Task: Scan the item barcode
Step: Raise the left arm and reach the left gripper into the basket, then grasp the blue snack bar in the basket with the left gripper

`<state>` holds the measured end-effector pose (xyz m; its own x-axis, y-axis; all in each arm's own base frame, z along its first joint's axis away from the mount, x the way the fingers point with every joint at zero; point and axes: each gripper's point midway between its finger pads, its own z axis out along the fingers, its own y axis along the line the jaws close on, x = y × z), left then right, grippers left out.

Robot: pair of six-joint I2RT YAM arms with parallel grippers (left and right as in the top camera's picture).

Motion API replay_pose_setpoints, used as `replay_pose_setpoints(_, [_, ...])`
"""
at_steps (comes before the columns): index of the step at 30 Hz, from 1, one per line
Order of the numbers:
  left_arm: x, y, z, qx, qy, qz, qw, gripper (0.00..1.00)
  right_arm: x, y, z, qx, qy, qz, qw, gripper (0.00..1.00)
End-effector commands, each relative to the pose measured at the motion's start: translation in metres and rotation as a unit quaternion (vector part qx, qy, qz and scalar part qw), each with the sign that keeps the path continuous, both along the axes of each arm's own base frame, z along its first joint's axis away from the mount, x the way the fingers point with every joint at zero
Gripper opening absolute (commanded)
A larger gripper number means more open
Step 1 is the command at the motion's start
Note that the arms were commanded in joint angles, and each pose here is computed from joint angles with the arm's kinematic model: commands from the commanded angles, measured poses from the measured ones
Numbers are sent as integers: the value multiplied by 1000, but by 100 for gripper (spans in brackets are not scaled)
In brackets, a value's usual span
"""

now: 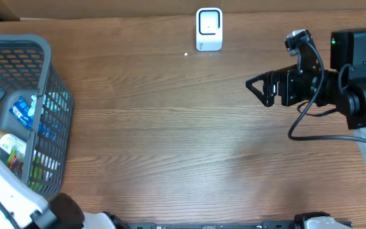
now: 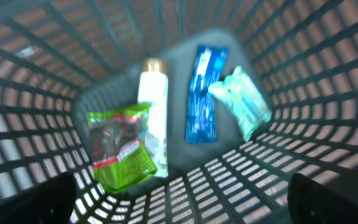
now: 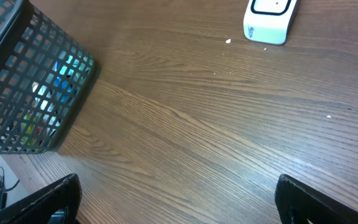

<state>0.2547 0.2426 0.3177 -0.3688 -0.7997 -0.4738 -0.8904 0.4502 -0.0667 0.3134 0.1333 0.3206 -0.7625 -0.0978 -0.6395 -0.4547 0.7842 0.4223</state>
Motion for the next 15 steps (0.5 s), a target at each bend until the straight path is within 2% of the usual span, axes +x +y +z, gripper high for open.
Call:
replay_pose_setpoints(1, [16, 3, -26, -43, 14, -5, 999, 100, 2, 1, 8, -1, -10, -1, 1000, 100])
replay_pose_setpoints(8, [26, 13, -90, -107, 98, -16, 989, 93, 3, 2, 4, 0, 0, 0, 1000, 100])
replay_pose_setpoints(15, [35, 20, -140, -115, 111, -21, 987, 93, 1, 1, 2, -1, 6, 0, 1000, 100])
